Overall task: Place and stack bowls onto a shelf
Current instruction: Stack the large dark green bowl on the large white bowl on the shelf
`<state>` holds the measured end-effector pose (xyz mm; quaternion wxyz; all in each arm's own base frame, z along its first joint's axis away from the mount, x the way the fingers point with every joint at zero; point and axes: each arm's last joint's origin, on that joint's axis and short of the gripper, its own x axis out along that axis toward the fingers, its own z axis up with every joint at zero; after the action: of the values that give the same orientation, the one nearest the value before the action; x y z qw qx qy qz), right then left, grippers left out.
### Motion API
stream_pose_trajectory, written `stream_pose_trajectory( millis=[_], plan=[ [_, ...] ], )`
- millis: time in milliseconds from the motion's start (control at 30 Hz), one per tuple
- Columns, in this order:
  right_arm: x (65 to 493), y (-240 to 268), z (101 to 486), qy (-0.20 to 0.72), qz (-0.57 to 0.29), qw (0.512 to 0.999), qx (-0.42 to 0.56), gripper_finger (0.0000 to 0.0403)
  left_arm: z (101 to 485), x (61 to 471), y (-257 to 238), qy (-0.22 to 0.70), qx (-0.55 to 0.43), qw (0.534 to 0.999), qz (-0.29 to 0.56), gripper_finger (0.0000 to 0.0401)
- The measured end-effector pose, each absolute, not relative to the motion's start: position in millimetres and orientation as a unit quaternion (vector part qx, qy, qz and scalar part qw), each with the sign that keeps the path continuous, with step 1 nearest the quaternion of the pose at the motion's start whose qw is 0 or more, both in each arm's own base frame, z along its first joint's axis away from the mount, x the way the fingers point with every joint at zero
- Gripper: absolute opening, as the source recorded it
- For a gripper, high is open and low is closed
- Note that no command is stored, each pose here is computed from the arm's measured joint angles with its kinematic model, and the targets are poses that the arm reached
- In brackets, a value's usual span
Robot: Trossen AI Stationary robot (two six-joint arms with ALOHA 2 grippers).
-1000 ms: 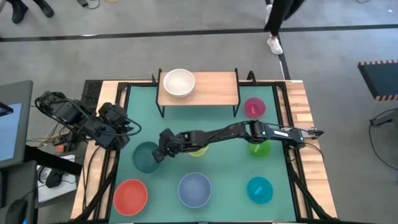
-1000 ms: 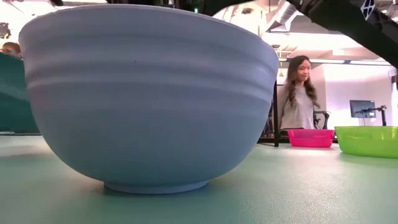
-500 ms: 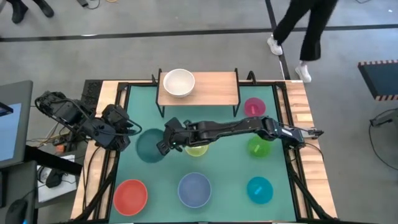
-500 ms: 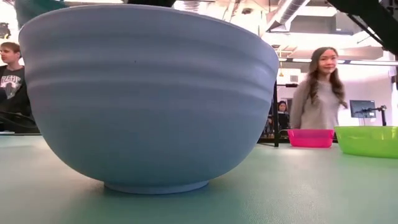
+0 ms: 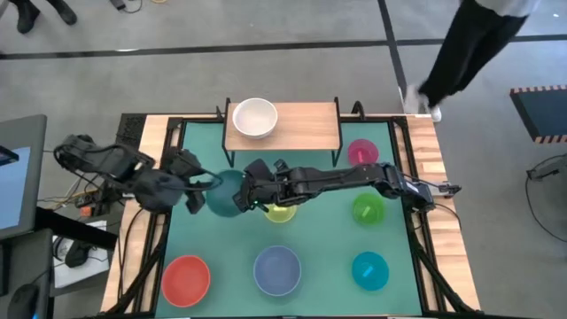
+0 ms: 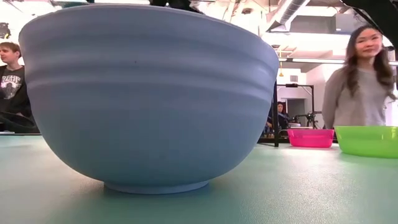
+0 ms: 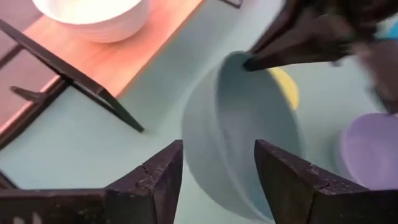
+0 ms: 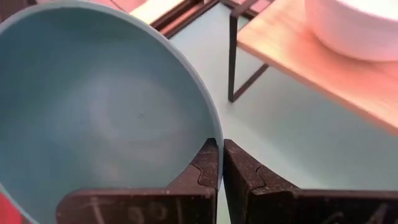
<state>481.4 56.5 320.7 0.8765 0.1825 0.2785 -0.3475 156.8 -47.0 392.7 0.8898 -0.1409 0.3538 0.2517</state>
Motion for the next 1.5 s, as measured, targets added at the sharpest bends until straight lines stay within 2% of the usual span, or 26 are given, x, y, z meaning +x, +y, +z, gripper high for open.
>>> stream_pose_trajectory(
  millis=[233, 400, 500, 667, 733, 867, 1067, 1267, 1500],
  plan=[
    [471, 67, 330, 0.278, -0.355, 0.878, 0.157, 0.0029, 382, 178, -44, 0.377, -0.118, 0.874, 0.282, 0.017],
    [470, 72, 329, 0.284, -0.351, 0.879, 0.152, 0.0029, 376, 189, -44, 0.397, -0.093, 0.867, 0.287, 0.0144],
    [469, 76, 330, 0.285, -0.347, 0.881, 0.151, 0.0029, 373, 193, -43, 0.404, -0.086, 0.864, 0.289, 0.0114],
    [465, 76, 335, 0.287, -0.346, 0.881, 0.148, 0.0029, 372, 197, -40, 0.409, -0.078, 0.861, 0.292, 0.0029],
    [464, 76, 337, 0.285, -0.345, 0.882, 0.149, 0.0029, 372, 197, -38, 0.407, -0.077, 0.861, 0.295, 0.0011],
    [461, 75, 342, 0.289, -0.335, 0.886, 0.138, 0.0047, 372, 199, -34, 0.408, -0.08, 0.859, 0.298, 0.0004],
    [450, 74, 359, 0.29, -0.318, 0.894, 0.12, 0.0119, 373, 200, -30, 0.402, -0.09, 0.859, 0.305, 0.0],
    [412, 68, 405, 0.279, -0.31, 0.904, 0.099, 0.0176, 378, 196, -22, 0.377, -0.114, 0.859, 0.328, 0.0],
    [365, 66, 428, 0.31, -0.299, 0.901, 0.062, 0.0191, 391, 199, -18, 0.289, -0.155, 0.88, 0.343, 0.0]
  ],
)
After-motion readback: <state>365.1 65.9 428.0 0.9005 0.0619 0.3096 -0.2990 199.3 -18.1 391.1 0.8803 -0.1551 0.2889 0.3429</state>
